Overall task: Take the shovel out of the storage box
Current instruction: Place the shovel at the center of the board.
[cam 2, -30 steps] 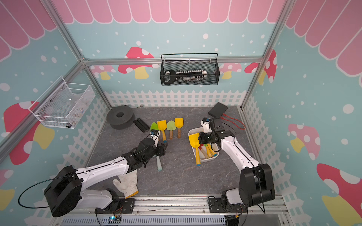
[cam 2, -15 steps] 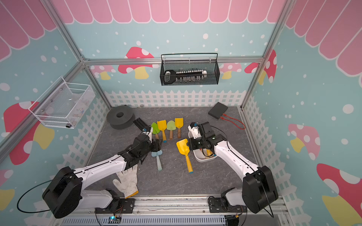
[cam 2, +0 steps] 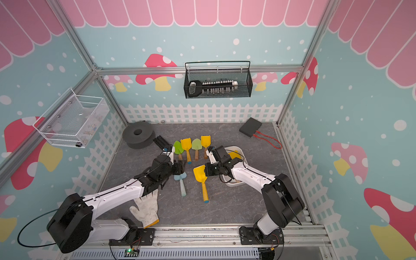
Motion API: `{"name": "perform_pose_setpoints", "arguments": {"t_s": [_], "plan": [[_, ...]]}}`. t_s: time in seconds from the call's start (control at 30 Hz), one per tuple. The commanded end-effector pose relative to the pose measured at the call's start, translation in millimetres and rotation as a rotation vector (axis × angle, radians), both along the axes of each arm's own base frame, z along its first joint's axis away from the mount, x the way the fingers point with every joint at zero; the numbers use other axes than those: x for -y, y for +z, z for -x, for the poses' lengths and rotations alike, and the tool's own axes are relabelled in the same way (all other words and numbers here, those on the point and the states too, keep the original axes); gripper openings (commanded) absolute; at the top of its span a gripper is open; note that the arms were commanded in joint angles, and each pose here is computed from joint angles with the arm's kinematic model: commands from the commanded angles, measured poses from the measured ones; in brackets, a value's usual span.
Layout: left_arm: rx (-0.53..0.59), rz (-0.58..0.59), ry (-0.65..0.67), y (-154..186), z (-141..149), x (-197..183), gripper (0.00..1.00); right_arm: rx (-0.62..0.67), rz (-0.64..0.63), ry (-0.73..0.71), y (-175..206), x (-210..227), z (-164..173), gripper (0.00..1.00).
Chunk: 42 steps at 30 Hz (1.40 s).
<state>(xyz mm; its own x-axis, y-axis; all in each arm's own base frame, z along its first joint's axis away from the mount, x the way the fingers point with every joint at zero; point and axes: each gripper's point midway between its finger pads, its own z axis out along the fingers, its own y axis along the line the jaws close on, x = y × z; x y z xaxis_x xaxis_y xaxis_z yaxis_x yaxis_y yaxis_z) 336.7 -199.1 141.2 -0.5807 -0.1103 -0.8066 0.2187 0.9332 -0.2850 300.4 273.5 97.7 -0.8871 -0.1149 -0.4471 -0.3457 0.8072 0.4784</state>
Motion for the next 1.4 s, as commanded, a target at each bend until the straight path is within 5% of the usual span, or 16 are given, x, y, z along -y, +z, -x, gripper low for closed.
{"name": "perform_pose_setpoints", "arguments": {"t_s": [0.0, 1.37], "plan": [[0.011, 0.019, 0.006, 4.3, 1.3, -3.3, 0.69, 0.005, -0.025, -0.034, -6.6, -13.1, -9.6, 0.0], [0.004, 0.018, 0.001, 2.7, 0.9, -2.2, 0.69, -0.046, -0.012, -0.07, -62.2, -59.9, -47.2, 0.01]]}}
